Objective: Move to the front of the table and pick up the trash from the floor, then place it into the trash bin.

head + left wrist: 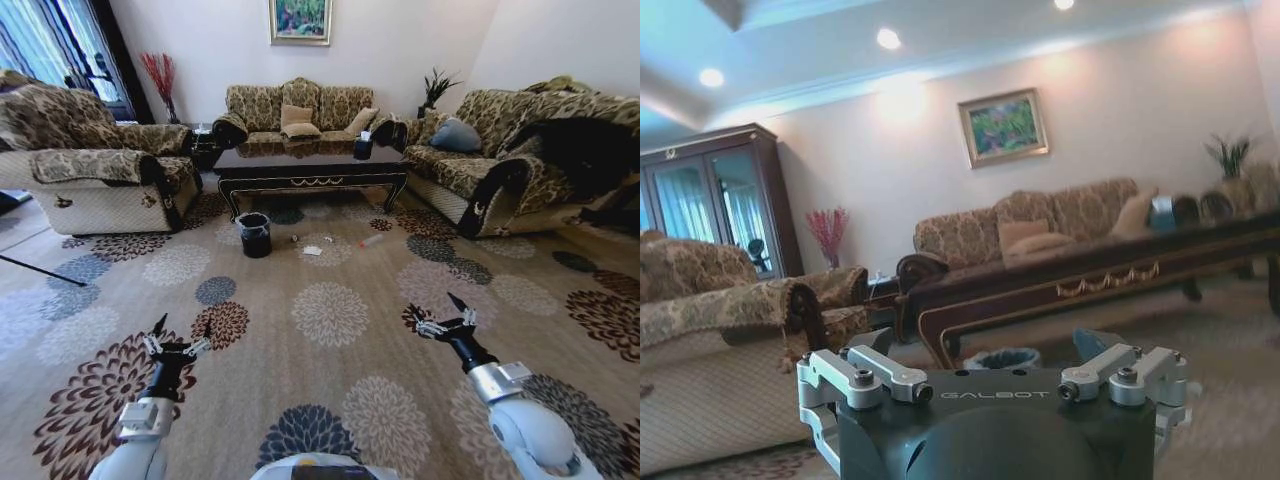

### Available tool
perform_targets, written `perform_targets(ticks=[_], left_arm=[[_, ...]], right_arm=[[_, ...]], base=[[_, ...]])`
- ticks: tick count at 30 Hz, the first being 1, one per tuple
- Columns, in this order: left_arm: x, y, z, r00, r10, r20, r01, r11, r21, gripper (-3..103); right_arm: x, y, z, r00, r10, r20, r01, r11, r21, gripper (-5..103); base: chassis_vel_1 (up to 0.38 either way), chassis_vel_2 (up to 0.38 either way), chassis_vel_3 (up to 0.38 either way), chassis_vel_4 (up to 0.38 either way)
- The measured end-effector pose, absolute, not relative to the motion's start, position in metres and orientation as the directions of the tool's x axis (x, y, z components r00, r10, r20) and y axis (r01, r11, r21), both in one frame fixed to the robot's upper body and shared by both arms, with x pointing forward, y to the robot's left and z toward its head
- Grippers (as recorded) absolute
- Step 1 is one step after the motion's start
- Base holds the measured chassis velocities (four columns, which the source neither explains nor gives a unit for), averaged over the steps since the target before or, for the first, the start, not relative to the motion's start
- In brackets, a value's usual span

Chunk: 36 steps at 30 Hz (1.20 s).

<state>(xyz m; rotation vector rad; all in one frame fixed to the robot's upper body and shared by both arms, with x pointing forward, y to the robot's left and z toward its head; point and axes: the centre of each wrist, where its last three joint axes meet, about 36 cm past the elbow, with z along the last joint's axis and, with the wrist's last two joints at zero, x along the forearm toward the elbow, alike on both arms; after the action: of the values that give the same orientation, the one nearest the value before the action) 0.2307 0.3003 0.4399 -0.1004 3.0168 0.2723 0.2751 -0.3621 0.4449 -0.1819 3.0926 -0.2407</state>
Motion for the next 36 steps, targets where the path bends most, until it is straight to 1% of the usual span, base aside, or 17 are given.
perform_targets(ticks=[4,5,7,9,13,23,36], left_arm=[[0.236,0.297,0.446,-0.987,-0.049,-0.151,-0.050,0.999,0.007,100],[0.236,0.297,0.446,-0.987,-0.049,-0.151,-0.050,0.999,0.007,100],[0.237,0.295,0.443,-0.988,-0.056,-0.143,-0.047,0.997,-0.064,100],[0.236,0.294,0.437,-0.990,-0.065,-0.124,-0.053,0.994,-0.098,100],[0.234,0.293,0.433,-0.991,-0.074,-0.109,-0.062,0.992,-0.107,100],[0.236,0.289,0.440,-0.991,-0.072,-0.113,-0.058,0.991,-0.122,100],[0.231,0.283,0.432,-0.994,-0.059,-0.093,-0.053,0.996,-0.075,100]], right_arm=[[0.272,-0.355,0.445,-0.994,-0.105,-0.019,-0.103,0.990,-0.101,100],[0.272,-0.355,0.445,-0.994,-0.105,-0.019,-0.103,0.990,-0.101,100],[0.272,-0.354,0.446,-0.994,-0.103,-0.021,-0.100,0.990,-0.095,100],[0.271,-0.354,0.448,-0.995,-0.096,-0.023,-0.094,0.992,-0.086,100],[0.270,-0.353,0.451,-0.996,-0.086,-0.023,-0.084,0.994,-0.072,100],[0.266,-0.348,0.452,-0.997,-0.075,-0.027,-0.074,0.996,-0.058,100],[0.266,-0.344,0.447,-0.998,-0.068,-0.019,-0.067,0.997,-0.037,100]], base=[[0.000,0.000,0.000,0.000],[0.000,0.000,0.000,0.000],[0.000,0.000,0.000,0.000],[0.000,0.000,0.000,0.000],[0.000,0.000,0.000,0.000],[0.000,0.000,0.000,0.000],[0.000,0.000,0.000,0.000]])
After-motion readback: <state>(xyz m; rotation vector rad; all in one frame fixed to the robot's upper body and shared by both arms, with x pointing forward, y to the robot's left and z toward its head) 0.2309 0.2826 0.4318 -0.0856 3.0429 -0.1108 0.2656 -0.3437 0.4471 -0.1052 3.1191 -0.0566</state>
